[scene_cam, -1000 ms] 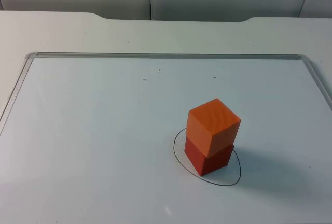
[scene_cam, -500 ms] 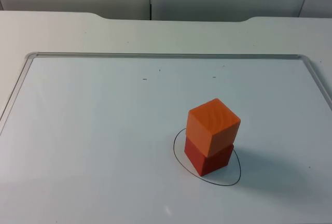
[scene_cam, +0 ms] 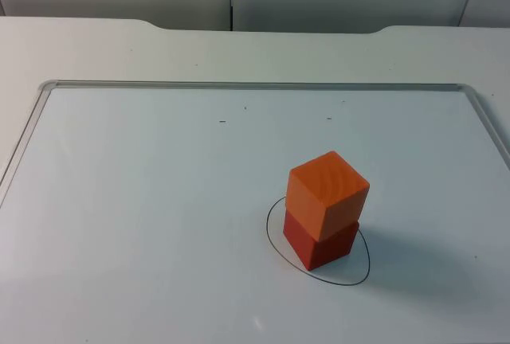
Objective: Pick up one cube with the left hand and another cube with the right hand. First place the cube in the right hand at the target position, then stack the cube in the left hand on top.
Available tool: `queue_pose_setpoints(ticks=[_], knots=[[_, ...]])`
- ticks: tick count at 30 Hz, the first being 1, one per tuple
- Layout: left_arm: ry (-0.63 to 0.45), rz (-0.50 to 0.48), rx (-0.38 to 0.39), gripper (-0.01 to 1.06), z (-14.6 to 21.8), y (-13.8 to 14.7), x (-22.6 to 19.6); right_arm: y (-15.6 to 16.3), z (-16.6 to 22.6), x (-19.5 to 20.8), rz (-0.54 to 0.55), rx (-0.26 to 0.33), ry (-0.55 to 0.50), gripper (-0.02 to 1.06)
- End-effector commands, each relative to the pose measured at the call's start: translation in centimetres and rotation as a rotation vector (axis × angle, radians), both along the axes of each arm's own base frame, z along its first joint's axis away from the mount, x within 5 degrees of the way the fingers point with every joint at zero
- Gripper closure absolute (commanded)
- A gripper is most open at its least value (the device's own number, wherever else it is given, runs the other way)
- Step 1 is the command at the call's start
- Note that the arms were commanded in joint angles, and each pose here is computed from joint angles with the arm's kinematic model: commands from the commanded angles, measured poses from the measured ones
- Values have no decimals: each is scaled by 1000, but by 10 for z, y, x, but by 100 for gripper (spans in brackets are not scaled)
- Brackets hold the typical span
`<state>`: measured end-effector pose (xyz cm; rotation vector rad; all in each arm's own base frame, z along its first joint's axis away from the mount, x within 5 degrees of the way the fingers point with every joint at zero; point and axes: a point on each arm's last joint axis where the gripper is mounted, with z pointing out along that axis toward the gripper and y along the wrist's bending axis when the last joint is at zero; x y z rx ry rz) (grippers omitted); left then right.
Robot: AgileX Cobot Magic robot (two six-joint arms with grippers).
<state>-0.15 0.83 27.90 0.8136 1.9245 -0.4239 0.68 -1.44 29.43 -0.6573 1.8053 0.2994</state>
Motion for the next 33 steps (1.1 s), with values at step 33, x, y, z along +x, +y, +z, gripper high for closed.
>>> queue_pose_setpoints(ticks=[33], knots=[[-6,-10,-14,0,0,0,0,3,-16,-6,30,-1,167,0]])
